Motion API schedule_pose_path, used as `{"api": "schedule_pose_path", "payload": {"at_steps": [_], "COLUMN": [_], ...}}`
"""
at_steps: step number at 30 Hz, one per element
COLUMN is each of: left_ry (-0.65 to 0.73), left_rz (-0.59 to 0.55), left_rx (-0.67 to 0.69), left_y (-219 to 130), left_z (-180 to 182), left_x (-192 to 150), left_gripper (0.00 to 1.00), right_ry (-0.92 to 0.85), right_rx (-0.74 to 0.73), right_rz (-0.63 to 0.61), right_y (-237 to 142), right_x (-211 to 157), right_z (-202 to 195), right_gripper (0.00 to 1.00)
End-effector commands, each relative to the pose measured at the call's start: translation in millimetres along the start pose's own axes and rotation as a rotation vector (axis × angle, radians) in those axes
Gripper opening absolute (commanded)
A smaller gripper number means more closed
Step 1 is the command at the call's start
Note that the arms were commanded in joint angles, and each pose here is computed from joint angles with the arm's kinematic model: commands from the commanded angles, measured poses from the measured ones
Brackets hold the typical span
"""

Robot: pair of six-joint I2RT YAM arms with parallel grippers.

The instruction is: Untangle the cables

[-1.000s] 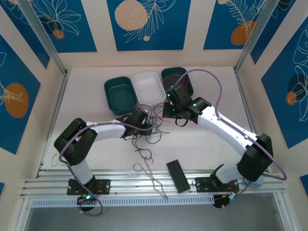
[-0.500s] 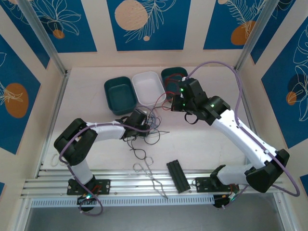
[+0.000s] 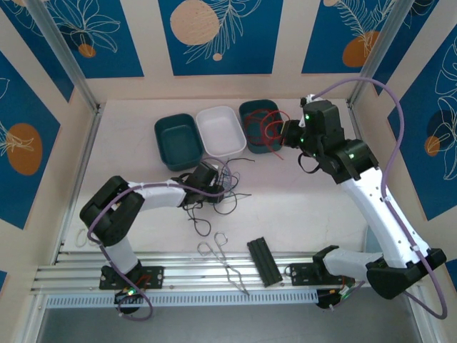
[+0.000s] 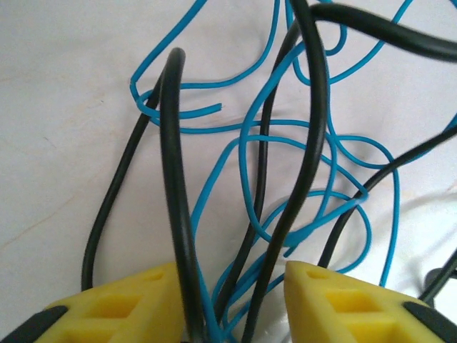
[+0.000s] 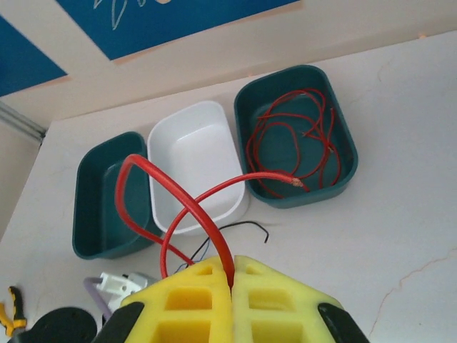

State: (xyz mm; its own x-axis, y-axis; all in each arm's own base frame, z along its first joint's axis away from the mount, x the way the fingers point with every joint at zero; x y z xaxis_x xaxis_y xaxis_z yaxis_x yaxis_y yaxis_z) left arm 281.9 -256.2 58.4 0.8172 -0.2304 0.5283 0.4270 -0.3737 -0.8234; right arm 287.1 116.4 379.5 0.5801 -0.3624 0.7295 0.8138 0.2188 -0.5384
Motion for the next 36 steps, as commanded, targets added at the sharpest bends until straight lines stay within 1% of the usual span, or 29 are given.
{"api": "schedule_pose_path", "payload": {"at_steps": [1,3,9,12,17,24,27,32,36], "left_ry": [0.008,0.010,0.011,0.012,0.007,-0.002,-0.008,-0.011,-0.012], "left_rz": [0.038,0.016,-0.056,-0.091,-0.139,-0.208,-0.239,-0.249,-0.241], "left_rx": [0.017,0.016,0.017,0.015,0.028,0.083,0.114,0.139,0.138], "left_y": [-10,-19,-49,-64,-85,-111,-120,-125,-125], "left_z": [3,1,-2,-3,-1,9,15,20,21], "left_x": [-10,-4,14,22,29,32,32,30,28], "left_gripper": [0.49,0.55,0.80,0.89,1.00,1.00,1.00,1.00,1.00], "right_ry": [0.008,0.018,0.016,0.031,0.080,0.094,0.095,0.099,0.107], "right_rx": [0.017,0.012,-0.005,-0.022,-0.040,-0.061,-0.075,-0.106,-0.129], "right_rz": [0.040,0.052,0.058,0.074,0.115,0.207,0.269,0.343,0.389], "right_y": [16,30,78,108,157,231,265,305,327], "right_x": [9,16,40,48,55,51,43,26,10], "right_z": [-1,-4,-7,-12,-25,-37,-44,-55,-64], "right_gripper": [0.00,0.00,0.00,0.00,0.00,0.00,0.00,0.00,0.00]}}
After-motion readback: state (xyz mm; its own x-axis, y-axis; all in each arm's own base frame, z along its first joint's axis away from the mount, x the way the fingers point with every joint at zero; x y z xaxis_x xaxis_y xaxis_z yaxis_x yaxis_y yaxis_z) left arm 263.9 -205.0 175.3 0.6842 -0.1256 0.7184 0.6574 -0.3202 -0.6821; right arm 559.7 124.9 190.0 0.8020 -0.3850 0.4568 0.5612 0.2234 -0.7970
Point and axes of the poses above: each hand's point on the last joint's axis, 136 mm out from that joint toward the fingers, its own y axis out along the fingers, its own z axis along the line the jaws close on, x = y × z, the point moved 4 cm from there along -y, back along the fingers, and after that the axes turned 6 degrees about y, right-handed, at the moved point
